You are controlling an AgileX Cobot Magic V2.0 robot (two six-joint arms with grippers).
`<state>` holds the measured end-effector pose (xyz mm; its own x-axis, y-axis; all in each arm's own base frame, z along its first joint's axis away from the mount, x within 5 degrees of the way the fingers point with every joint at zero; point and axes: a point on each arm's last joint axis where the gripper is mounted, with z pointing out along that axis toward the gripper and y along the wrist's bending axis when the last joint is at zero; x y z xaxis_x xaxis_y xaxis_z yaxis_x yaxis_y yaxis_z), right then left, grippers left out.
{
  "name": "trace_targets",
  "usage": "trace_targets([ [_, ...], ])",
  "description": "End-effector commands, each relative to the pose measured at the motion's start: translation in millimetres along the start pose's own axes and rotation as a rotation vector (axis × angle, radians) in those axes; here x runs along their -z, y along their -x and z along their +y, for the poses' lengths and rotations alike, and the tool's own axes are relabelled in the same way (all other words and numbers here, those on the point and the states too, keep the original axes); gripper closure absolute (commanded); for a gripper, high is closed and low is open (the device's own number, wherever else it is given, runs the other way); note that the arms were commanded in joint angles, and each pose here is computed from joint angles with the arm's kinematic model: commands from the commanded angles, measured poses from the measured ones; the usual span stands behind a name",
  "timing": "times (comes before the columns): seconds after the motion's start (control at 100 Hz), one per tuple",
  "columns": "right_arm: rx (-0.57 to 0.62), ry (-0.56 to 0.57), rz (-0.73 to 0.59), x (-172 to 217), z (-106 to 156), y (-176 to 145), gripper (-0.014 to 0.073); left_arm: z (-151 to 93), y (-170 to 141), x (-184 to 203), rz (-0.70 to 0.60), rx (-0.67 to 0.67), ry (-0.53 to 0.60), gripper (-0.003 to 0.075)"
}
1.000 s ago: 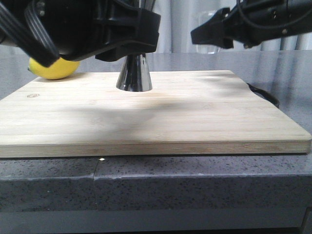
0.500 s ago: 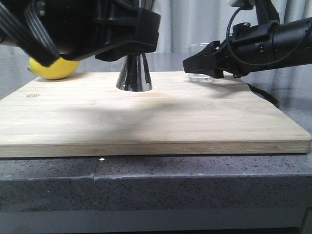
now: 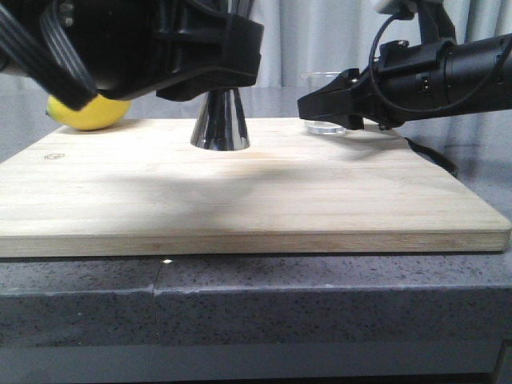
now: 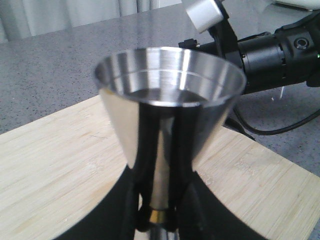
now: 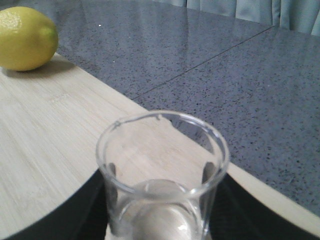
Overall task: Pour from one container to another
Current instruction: 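Tilt the beaker upright and set it back on the board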
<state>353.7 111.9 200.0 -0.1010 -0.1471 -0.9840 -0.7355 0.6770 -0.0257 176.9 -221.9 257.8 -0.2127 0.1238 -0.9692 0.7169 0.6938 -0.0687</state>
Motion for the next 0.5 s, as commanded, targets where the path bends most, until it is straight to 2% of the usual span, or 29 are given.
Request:
trace_targets([
  [0.0,0.030,-0.002,-0.076,3.5,-1.7,20.0,0.0321,-1.9,23.7,5.4,-0.139,-0.004,-0.001,0.0739],
  [0.17,0.030,-0.002,-0.076,3.5,-1.7,20.0,0.0171,-1.9,23.7,5.4,-0.139,-0.004,-0.001,0.0739],
  [0.31,0.030,-0.002,-0.076,3.5,-1.7,20.0,0.0154,-1.9,23.6,5.4,-0.138,-0.004,-0.001,0.0739],
  [0.49,0.033,-0.025,-0.122,9.3,-1.3,34.7,0.0123,-1.9,23.6,5.4,-0.138,-0.004,-0.001,0.0740],
])
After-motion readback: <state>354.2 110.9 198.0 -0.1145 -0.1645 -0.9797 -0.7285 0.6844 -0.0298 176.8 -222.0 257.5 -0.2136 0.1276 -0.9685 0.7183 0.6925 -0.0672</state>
